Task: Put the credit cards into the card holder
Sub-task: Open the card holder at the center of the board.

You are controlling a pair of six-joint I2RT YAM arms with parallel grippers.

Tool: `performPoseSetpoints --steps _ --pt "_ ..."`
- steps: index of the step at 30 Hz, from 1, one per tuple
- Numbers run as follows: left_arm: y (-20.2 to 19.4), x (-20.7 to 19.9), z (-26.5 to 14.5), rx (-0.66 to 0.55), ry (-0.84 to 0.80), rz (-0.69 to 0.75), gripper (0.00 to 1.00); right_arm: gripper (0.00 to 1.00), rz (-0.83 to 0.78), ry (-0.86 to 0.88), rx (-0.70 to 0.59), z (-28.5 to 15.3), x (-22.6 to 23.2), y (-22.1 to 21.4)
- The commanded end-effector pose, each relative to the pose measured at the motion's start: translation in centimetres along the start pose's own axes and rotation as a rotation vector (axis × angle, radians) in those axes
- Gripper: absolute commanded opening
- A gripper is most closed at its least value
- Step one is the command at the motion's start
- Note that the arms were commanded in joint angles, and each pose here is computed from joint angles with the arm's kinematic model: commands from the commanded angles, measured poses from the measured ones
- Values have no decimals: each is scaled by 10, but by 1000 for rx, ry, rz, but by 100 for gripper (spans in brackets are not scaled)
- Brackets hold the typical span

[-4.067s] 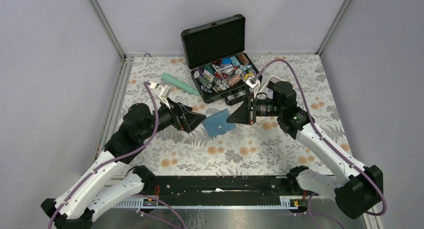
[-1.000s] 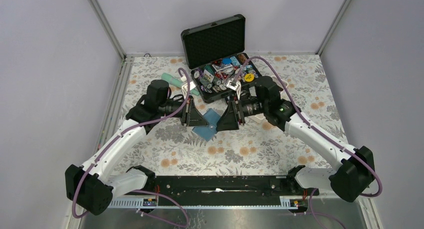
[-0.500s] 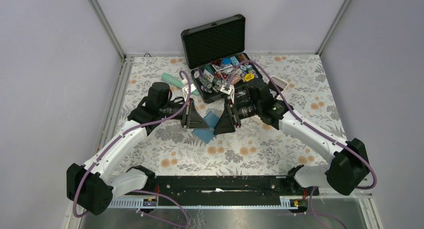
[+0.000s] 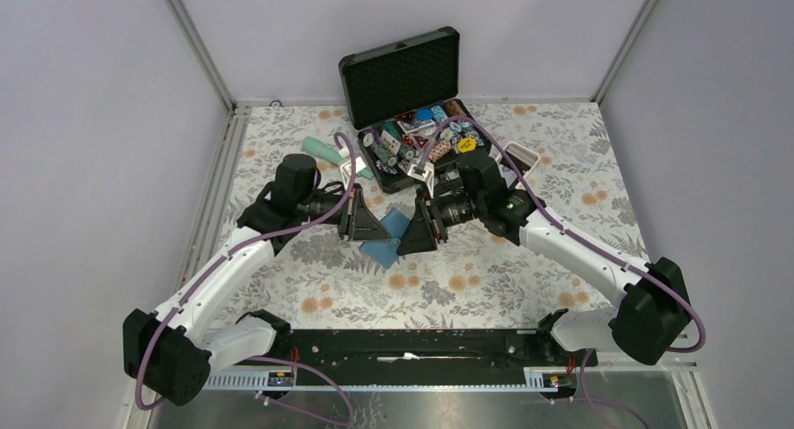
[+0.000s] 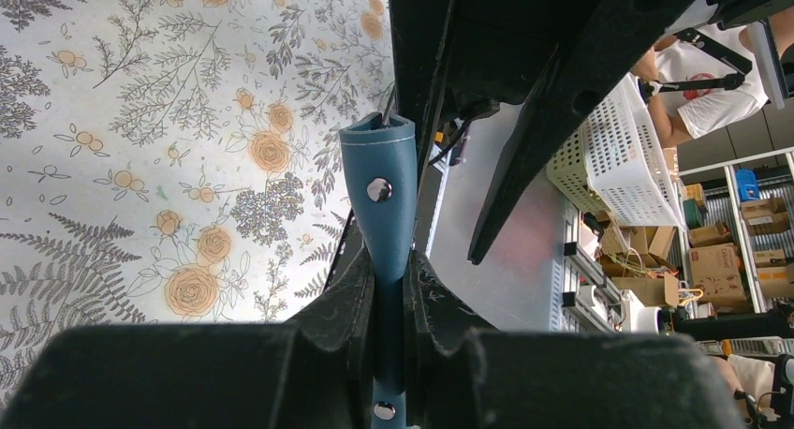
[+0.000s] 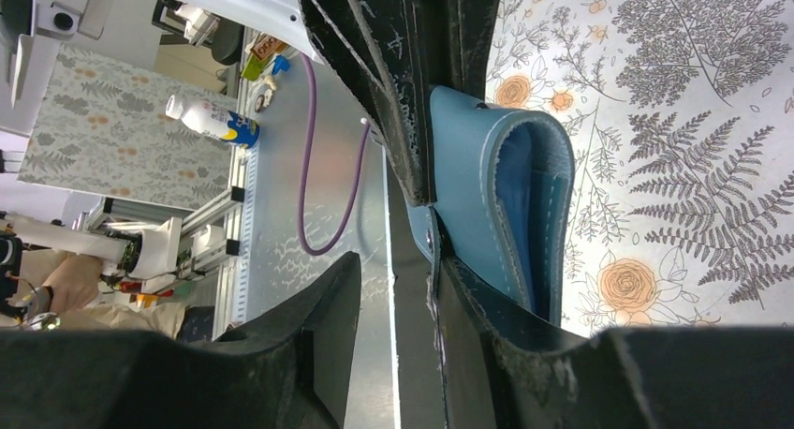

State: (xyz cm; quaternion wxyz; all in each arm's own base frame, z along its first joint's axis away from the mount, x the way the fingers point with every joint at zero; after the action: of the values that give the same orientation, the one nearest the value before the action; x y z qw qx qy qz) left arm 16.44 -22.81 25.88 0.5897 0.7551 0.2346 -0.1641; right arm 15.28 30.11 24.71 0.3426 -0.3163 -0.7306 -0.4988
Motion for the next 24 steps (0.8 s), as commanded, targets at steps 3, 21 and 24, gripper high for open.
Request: performPoseSetpoints --steps 3,21,24 --pt "23 -25 -6 -79 -87 150 0 39 3 -73 -5 5 -16 -6" --pt "26 -7 -6 -99 16 109 0 0 -113 -223 -110 7 -29 7" --pt "25 1 -6 -105 59 96 0 0 -169 -275 -150 10 -30 14"
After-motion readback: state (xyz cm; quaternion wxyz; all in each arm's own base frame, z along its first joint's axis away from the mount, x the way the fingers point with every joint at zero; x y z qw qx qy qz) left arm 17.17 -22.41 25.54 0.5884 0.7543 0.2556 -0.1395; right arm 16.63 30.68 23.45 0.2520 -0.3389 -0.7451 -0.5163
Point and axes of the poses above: each gripper's point midway between its finger pads, its own z axis out along the fingers, its own x axis along the line the jaws close on, y = z × x, the point moved 3 cm from there along -z, back along the fingers, and after that the axes turned 14 degrees about z, right-handed, at the moved point
